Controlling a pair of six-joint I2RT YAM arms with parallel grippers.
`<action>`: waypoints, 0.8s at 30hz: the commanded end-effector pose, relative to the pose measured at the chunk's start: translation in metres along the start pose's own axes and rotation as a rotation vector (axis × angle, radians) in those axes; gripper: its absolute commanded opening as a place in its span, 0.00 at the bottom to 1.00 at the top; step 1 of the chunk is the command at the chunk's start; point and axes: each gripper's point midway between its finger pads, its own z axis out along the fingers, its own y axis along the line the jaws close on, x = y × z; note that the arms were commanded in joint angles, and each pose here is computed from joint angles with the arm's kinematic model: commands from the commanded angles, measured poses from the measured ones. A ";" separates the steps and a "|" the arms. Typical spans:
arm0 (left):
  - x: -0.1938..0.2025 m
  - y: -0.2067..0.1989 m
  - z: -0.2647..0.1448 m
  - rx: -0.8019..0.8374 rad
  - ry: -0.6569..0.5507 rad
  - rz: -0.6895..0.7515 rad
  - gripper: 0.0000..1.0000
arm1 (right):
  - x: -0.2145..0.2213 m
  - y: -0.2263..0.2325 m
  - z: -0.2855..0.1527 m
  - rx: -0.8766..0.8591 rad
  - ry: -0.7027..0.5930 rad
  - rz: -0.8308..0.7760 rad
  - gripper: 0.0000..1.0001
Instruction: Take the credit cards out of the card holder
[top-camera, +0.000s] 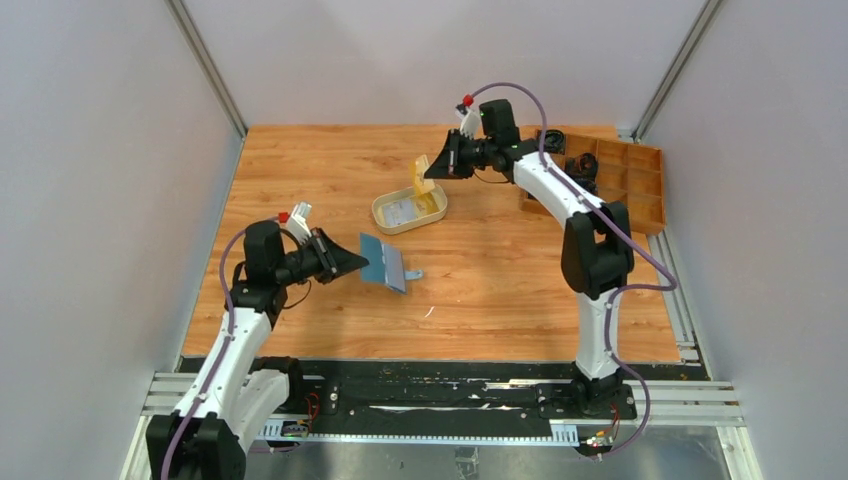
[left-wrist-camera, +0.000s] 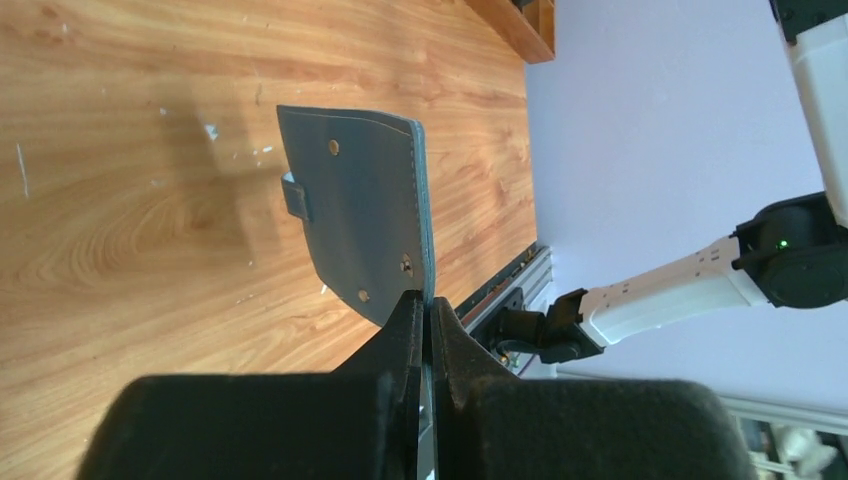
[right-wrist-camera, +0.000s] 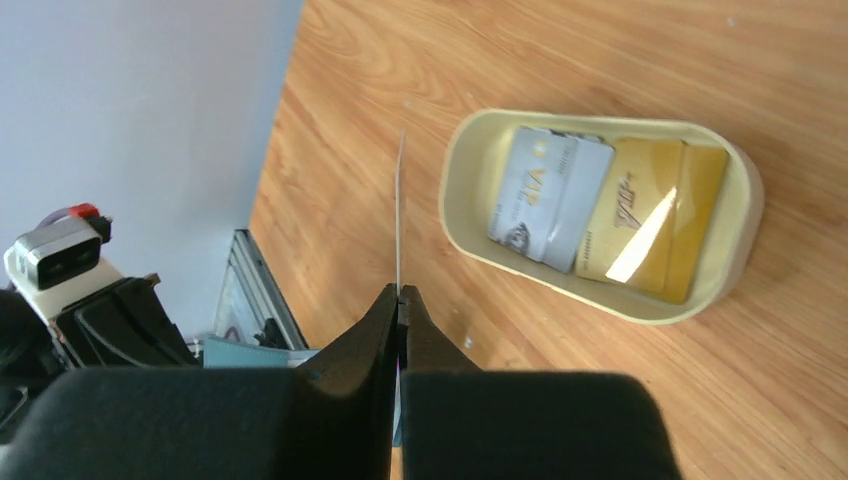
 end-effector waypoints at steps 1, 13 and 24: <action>0.009 0.013 0.008 0.040 -0.021 -0.043 0.00 | 0.014 -0.015 0.015 0.095 0.075 -0.018 0.00; 0.039 0.082 0.041 -0.135 0.034 -0.103 0.00 | 0.036 -0.069 0.047 0.232 0.161 0.008 0.00; 0.062 0.140 0.052 -0.317 0.090 -0.093 0.00 | 0.065 -0.104 0.062 0.298 0.219 0.045 0.00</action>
